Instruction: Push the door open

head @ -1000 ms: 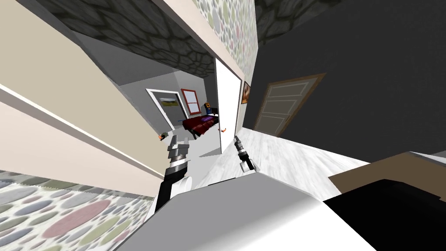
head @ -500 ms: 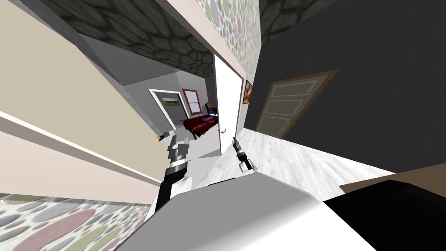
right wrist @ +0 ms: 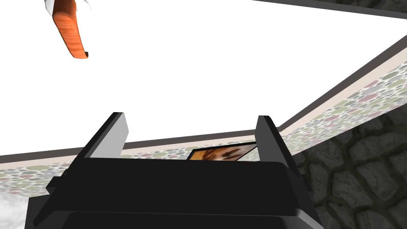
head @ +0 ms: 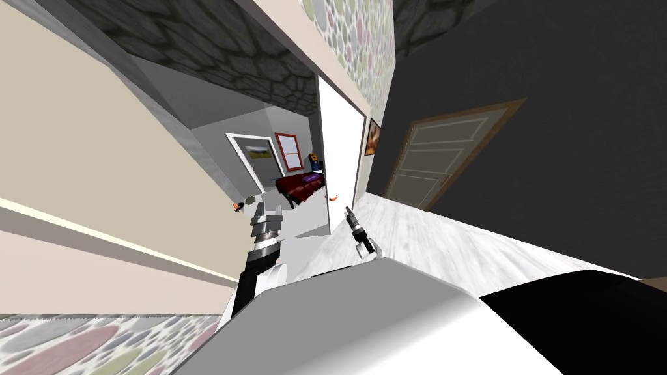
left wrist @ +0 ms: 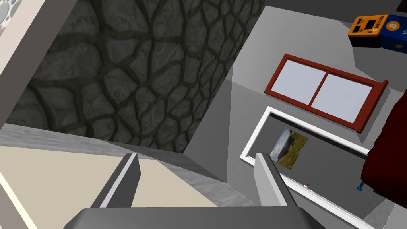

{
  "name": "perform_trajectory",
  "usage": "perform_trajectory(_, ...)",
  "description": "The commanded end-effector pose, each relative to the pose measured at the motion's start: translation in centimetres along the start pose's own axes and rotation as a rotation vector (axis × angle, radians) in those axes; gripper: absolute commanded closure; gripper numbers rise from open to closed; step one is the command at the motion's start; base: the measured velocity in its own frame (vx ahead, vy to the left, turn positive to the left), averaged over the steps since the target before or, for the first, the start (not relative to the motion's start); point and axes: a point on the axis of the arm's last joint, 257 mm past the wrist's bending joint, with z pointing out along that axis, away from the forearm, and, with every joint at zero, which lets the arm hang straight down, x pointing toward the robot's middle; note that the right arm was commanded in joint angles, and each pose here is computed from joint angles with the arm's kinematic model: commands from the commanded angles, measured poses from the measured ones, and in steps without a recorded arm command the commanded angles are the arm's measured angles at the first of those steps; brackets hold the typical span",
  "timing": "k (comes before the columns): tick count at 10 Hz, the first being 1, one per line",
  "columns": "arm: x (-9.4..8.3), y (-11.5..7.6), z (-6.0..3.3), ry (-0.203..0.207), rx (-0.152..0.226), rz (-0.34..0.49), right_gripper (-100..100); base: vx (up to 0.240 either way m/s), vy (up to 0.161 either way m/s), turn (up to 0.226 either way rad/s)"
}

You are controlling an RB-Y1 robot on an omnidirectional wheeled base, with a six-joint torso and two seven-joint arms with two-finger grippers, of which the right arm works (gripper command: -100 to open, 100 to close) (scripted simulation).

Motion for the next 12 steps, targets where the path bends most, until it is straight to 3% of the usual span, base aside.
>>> perform_trajectory(1,0.7,-0.9,-0.16,0.015,0.016,0.008,-100,0.077,-0.084,0.052)
perform_trajectory(12,4.8,-6.1,-0.84,0.117,0.115,0.056,-100,0.079,-0.082,0.054)
